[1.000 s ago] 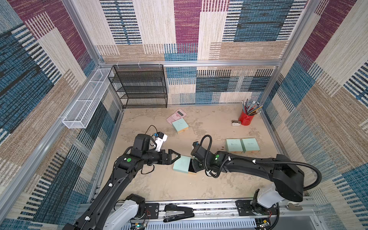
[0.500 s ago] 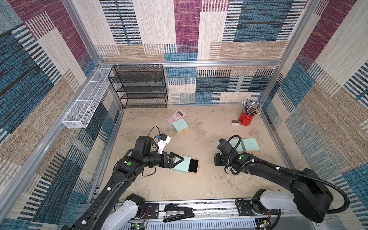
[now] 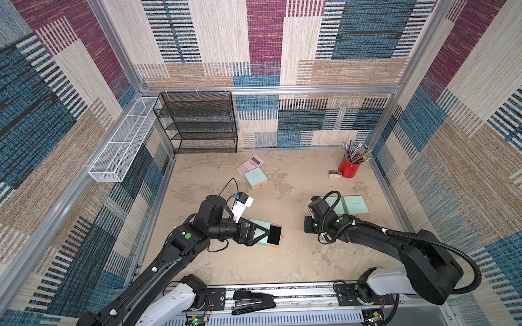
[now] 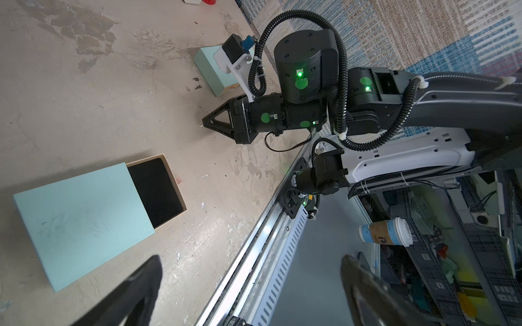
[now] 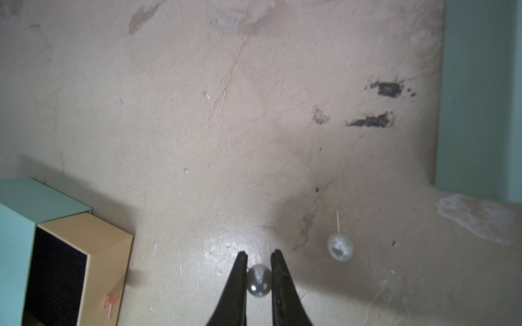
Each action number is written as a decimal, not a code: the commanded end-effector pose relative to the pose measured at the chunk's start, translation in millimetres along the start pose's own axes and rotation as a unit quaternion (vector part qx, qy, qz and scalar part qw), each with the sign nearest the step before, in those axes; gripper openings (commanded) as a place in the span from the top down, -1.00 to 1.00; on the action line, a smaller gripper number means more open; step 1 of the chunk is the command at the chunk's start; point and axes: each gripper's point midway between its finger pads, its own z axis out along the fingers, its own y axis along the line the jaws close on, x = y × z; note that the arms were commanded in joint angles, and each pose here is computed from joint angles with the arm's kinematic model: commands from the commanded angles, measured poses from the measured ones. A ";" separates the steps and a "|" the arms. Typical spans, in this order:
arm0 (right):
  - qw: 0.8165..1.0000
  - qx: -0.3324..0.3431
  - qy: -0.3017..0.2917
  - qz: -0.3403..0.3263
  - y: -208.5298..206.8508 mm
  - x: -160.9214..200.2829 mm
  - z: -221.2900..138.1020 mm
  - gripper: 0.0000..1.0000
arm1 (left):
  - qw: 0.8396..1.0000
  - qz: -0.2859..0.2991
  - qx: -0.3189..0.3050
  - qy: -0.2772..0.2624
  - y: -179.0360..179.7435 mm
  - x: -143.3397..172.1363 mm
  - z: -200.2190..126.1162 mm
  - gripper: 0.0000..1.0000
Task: Take out the earrings from the drawer-style jewelry box
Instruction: Place the earring at the center of the board.
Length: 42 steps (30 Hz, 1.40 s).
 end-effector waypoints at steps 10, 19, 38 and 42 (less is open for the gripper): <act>1.000 -0.002 0.005 -0.010 1.9 0.9 10.1 0.74 | 1.000 0.006 -0.012 -0.009 7.1 -5.8 1.8 -0.97; 1.000 0.015 0.016 -0.010 -6.1 8.0 16.0 0.64 | 1.000 0.002 -0.015 -0.011 9.6 -6.4 1.2 -0.97; 1.000 0.019 0.016 -0.010 -7.5 8.0 16.3 0.47 | 1.000 -0.004 -0.017 -0.014 12.2 -7.9 0.0 -0.97; 1.000 0.018 0.014 -0.010 -6.9 7.1 15.2 0.45 | 1.000 -0.006 -0.018 -0.014 13.3 -8.1 0.1 -0.97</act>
